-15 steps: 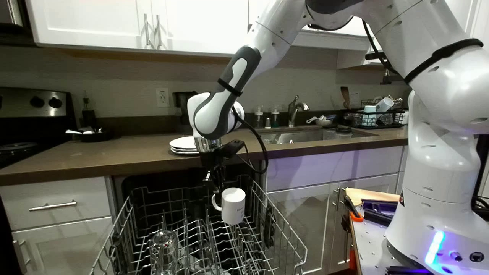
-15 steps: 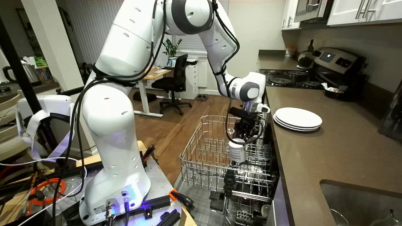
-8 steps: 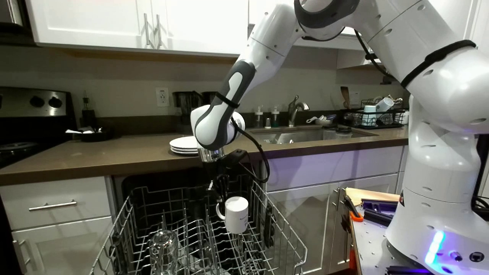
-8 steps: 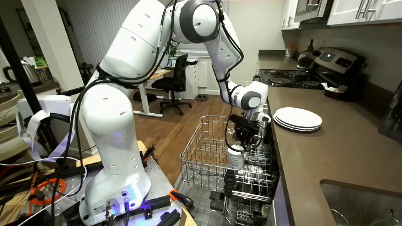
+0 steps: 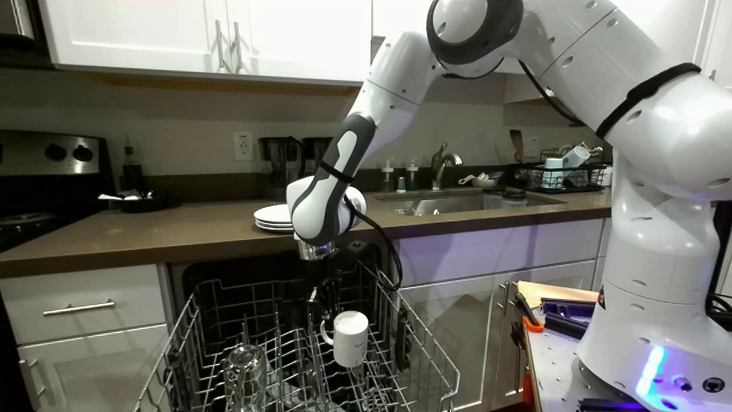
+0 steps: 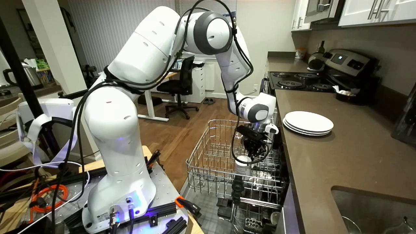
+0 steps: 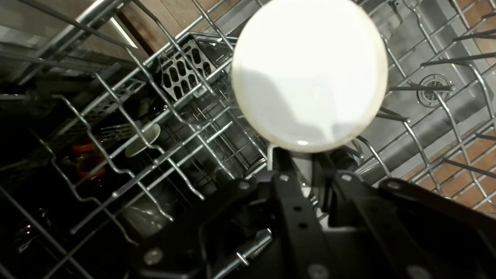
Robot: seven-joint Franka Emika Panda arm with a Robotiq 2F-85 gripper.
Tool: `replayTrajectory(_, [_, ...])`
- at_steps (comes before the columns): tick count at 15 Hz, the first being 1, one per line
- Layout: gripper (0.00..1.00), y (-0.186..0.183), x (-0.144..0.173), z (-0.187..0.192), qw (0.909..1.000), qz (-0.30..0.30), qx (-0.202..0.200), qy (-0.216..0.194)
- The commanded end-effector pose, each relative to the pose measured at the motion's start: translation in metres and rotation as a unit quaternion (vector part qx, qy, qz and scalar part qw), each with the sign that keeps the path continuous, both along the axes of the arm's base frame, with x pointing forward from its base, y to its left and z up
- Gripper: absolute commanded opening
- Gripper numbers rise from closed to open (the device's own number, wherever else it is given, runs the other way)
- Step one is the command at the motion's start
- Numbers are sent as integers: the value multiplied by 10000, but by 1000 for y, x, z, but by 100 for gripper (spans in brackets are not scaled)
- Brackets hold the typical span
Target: Move the white mug to the right side of the plate dryer
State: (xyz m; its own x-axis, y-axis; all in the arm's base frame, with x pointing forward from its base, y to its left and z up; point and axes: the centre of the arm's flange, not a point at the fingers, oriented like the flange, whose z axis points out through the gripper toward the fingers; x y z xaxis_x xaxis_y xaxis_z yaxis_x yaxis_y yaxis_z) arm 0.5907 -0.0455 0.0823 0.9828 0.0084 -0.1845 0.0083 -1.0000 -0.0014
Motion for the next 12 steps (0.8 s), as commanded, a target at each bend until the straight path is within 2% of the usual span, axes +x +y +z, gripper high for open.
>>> replayTrajectory(1, [6,5,6,-17,9999,-22,131,-73])
replayTrajectory(10, [7,8,4,-41,9999,7,112,65])
replayTrajectory(11, [42,10,3,-37,9999,20,79,98])
replayTrajectory(12, [44,11,2,-34,9999,55,80,127])
